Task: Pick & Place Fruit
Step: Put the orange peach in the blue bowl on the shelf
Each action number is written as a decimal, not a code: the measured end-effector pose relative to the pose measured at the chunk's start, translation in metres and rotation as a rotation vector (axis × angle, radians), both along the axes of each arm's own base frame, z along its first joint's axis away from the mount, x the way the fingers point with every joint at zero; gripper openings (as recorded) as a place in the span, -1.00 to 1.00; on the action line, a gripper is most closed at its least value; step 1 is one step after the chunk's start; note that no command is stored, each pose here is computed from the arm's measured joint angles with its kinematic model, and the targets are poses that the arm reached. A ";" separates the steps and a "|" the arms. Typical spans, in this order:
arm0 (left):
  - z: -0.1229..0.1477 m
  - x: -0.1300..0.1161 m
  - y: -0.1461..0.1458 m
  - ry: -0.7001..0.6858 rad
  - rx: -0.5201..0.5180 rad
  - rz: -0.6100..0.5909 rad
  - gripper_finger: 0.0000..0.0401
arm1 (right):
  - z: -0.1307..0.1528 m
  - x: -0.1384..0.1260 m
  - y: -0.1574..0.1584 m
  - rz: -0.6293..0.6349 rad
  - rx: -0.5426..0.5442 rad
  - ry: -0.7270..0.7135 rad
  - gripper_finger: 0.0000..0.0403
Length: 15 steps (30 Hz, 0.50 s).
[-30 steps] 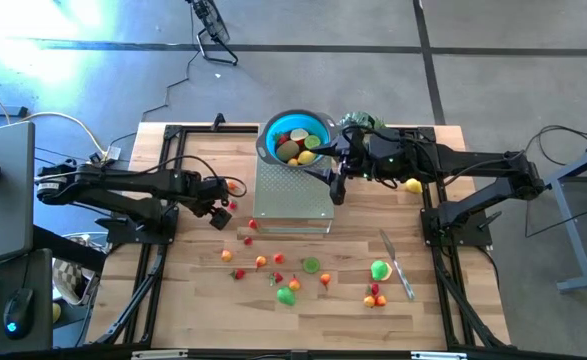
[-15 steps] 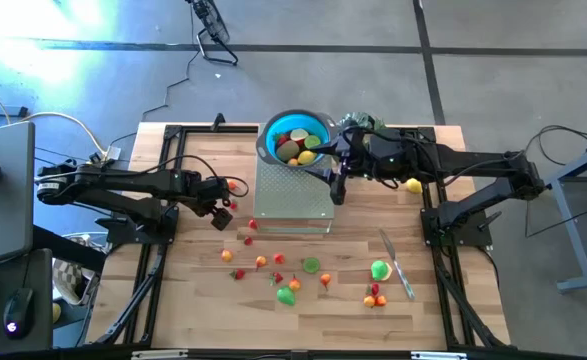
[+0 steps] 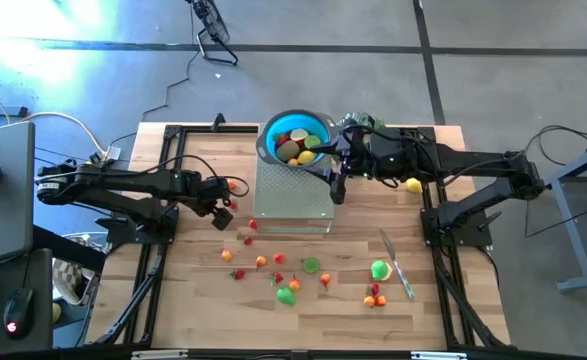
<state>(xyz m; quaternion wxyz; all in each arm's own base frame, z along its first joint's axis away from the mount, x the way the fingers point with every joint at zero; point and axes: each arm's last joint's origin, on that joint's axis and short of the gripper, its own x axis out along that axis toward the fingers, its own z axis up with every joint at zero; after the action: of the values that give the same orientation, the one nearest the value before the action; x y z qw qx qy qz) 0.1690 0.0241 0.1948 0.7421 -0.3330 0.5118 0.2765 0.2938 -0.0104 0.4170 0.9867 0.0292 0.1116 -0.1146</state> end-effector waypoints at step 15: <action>0.001 0.003 0.000 -0.035 0.008 -0.008 0.54 | 0.000 0.000 0.000 -0.017 0.072 -0.016 0.19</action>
<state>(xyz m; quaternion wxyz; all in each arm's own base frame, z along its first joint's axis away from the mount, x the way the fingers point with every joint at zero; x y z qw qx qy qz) 0.1722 0.0246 0.1961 0.7535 -0.3327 0.4989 0.2698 0.2938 -0.0104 0.4169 0.9849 0.0667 0.1076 -0.1185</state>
